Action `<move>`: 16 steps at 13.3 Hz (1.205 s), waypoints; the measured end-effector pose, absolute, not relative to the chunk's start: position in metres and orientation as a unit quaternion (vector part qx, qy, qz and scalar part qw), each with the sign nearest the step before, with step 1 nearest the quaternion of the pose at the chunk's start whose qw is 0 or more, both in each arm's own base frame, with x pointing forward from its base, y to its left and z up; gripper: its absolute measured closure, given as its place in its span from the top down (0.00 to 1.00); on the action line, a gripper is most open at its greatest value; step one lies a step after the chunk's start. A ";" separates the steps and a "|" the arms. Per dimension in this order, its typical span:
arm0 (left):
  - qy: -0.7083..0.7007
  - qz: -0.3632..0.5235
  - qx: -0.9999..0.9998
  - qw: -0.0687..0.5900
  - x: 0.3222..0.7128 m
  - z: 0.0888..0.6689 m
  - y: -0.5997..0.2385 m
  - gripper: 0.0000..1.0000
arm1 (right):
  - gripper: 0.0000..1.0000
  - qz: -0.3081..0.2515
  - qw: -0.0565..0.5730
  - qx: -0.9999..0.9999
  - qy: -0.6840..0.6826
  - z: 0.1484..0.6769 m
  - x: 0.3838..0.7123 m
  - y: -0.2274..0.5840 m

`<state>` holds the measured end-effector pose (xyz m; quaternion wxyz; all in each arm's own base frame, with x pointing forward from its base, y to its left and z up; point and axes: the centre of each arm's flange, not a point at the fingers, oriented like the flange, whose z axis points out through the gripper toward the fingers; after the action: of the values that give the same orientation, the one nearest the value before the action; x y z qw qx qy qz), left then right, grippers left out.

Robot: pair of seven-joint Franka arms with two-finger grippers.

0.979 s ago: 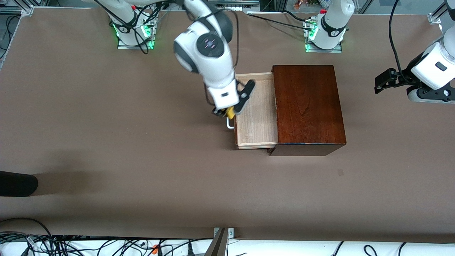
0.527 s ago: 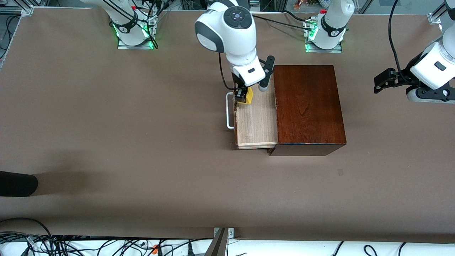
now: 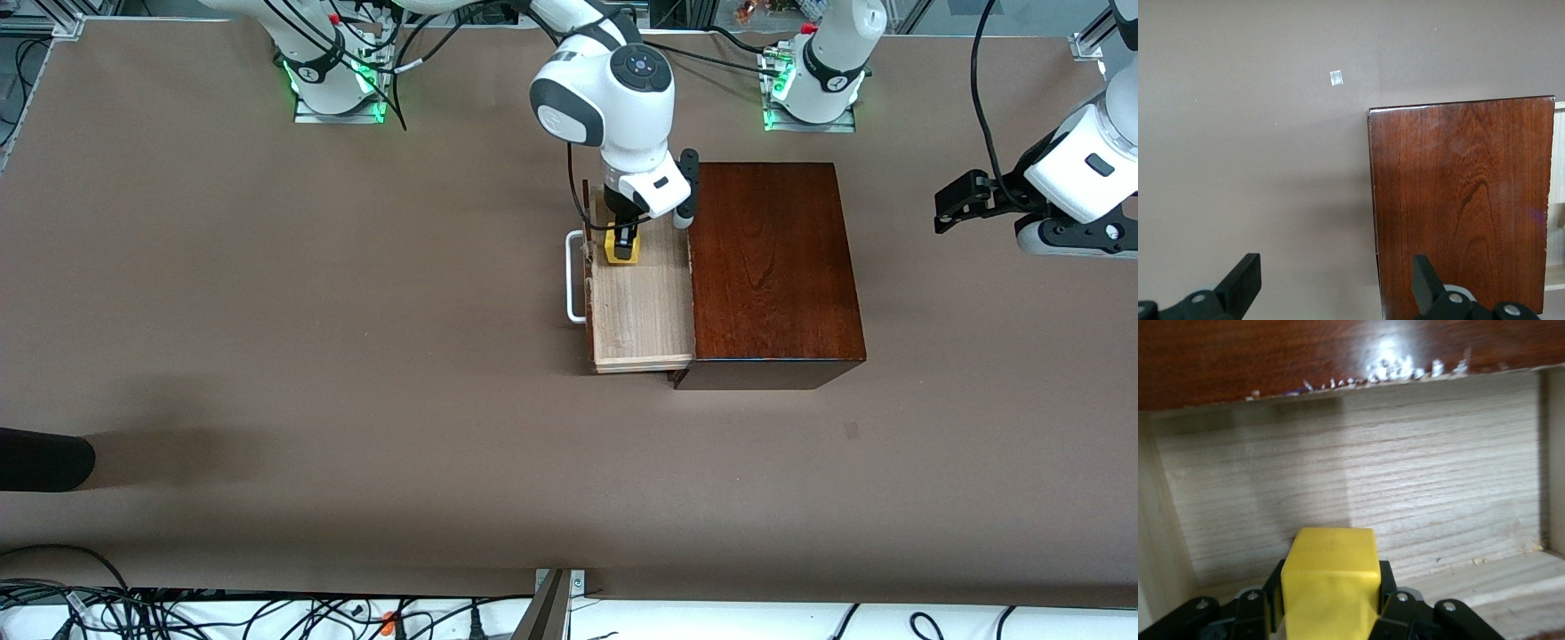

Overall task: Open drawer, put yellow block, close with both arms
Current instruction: 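Lower the cube into the drawer and open the right gripper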

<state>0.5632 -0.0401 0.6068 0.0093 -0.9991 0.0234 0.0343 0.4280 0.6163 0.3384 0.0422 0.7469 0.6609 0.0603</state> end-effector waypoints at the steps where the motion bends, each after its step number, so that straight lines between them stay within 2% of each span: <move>1: 0.024 0.034 -0.999 0.009 0.563 0.607 -0.040 1.00 | 0.56 0.059 0.047 0.745 0.663 0.334 0.429 0.616; 14: 0.024 0.035 -0.999 0.005 0.563 0.607 -0.042 1.00 | 0.56 0.055 0.076 0.728 0.679 0.315 0.435 0.612; 15: 0.025 0.035 -0.999 0.005 0.563 0.607 -0.042 1.00 | 0.60 0.056 0.077 0.728 0.679 0.317 0.437 0.612; 16: 0.025 0.035 -0.999 0.005 0.563 0.607 -0.043 1.00 | 0.70 0.061 0.076 0.728 0.678 0.322 0.440 0.612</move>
<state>0.5630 -0.0427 0.6068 0.0055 -0.9991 0.0250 0.0345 0.4400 0.6120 0.3221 0.0762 0.7283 0.6782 0.0615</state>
